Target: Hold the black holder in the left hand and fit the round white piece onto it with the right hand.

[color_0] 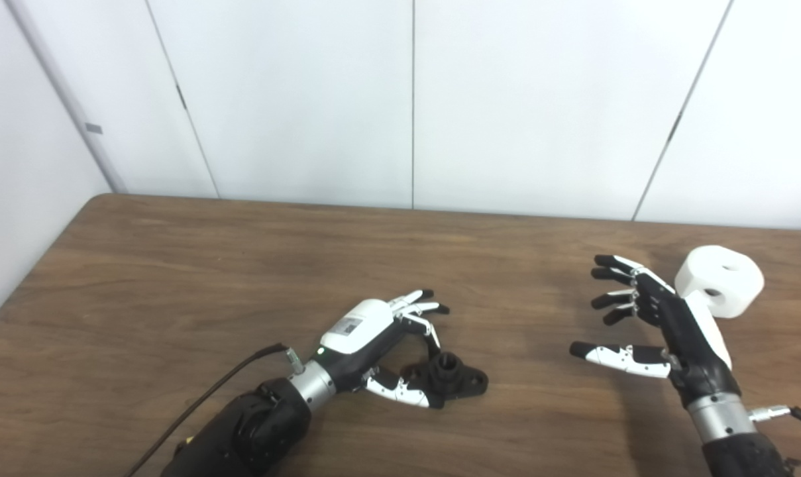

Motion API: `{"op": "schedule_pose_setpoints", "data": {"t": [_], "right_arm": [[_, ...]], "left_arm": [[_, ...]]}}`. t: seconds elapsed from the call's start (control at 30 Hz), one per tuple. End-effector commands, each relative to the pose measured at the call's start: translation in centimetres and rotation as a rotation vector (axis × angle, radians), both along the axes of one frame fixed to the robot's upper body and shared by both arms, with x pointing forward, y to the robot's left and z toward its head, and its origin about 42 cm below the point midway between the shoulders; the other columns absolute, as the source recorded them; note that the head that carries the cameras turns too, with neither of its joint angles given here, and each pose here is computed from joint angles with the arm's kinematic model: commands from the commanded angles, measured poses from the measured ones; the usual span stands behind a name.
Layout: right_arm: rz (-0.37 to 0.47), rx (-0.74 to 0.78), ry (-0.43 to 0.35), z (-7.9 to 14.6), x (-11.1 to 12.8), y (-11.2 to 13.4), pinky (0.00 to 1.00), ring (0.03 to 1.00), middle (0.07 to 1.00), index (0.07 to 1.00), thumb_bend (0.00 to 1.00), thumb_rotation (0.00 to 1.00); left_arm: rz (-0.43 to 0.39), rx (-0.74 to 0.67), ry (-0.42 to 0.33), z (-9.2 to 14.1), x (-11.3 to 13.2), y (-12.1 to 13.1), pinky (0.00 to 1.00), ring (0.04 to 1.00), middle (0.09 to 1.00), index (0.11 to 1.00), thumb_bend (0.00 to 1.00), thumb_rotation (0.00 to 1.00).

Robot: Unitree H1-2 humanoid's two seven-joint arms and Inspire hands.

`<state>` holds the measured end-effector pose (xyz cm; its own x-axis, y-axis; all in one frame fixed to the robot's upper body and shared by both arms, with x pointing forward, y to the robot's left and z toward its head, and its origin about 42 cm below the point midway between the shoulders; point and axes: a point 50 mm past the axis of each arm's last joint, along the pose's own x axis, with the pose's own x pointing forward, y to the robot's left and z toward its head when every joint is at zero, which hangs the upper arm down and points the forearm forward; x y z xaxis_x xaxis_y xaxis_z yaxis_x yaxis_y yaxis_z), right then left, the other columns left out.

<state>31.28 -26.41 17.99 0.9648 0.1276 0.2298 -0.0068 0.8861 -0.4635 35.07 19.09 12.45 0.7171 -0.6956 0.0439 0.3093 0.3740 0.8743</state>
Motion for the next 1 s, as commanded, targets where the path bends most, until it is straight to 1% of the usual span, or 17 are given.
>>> {"op": "schedule_pose_setpoints", "data": {"t": [0.0,0.13,0.3,0.43,0.53,0.6,0.67,0.83,0.97], "right_arm": [[0.012,-0.003,-0.097,2.2,0.5,0.2,0.49,0.609,0.783,0.803,0.6,0.05],[0.009,-0.009,-0.108,2.3,0.6,0.2,0.49,0.609,0.777,0.803,0.6,0.05],[0.006,-0.004,-0.116,2.5,0.6,0.1,0.47,0.604,0.773,0.806,0.6,0.04],[0.002,-0.023,-0.131,3.0,0.6,0.0,0.48,0.616,0.775,0.806,0.61,0.07],[-0.003,-0.043,-0.154,3.8,0.9,-0.4,0.49,0.617,0.769,0.803,0.63,0.11],[-0.022,-0.083,-0.168,4.8,1.2,-0.9,0.49,0.625,0.773,0.803,0.65,0.12],[-0.044,-0.123,-0.198,6.3,1.7,-1.9,0.51,0.651,0.795,0.805,0.67,0.13],[-0.095,-0.245,-0.253,9.8,3.4,-3.9,0.53,0.66,0.8,0.804,0.73,0.12],[-0.201,-0.341,-0.291,13.3,4.7,-6.3,0.54,0.694,0.807,0.797,0.77,0.16]], "left_arm": [[-0.088,0.175,0.065,-2.8,-1.2,-0.7,0.94,0.982,0.905,0.482,0.52,0.06],[-0.092,0.267,0.062,-3.6,-1.0,-0.1,0.94,0.983,0.897,0.482,0.52,0.06],[-0.074,0.339,0.078,-4.0,-0.7,0.5,0.93,0.964,0.886,0.483,0.52,0.06],[-0.063,0.347,0.086,-4.2,-0.6,0.9,0.92,0.952,0.879,0.483,0.52,0.06],[-0.056,0.35,0.084,-4.4,-0.6,1.4,0.92,0.953,0.877,0.483,0.52,0.06],[-0.055,0.342,0.08,-4.6,-0.6,1.8,0.92,0.951,0.875,0.483,0.52,0.06],[-0.051,0.336,0.085,-4.7,-0.8,2.2,0.92,0.95,0.876,0.483,0.52,0.06],[-0.042,0.332,0.096,-5.2,-1.1,3.4,0.92,0.948,0.874,0.484,0.52,0.05],[-0.042,0.324,0.091,-5.6,-1.4,4.0,0.89,0.925,0.862,0.484,0.52,0.05]]}}
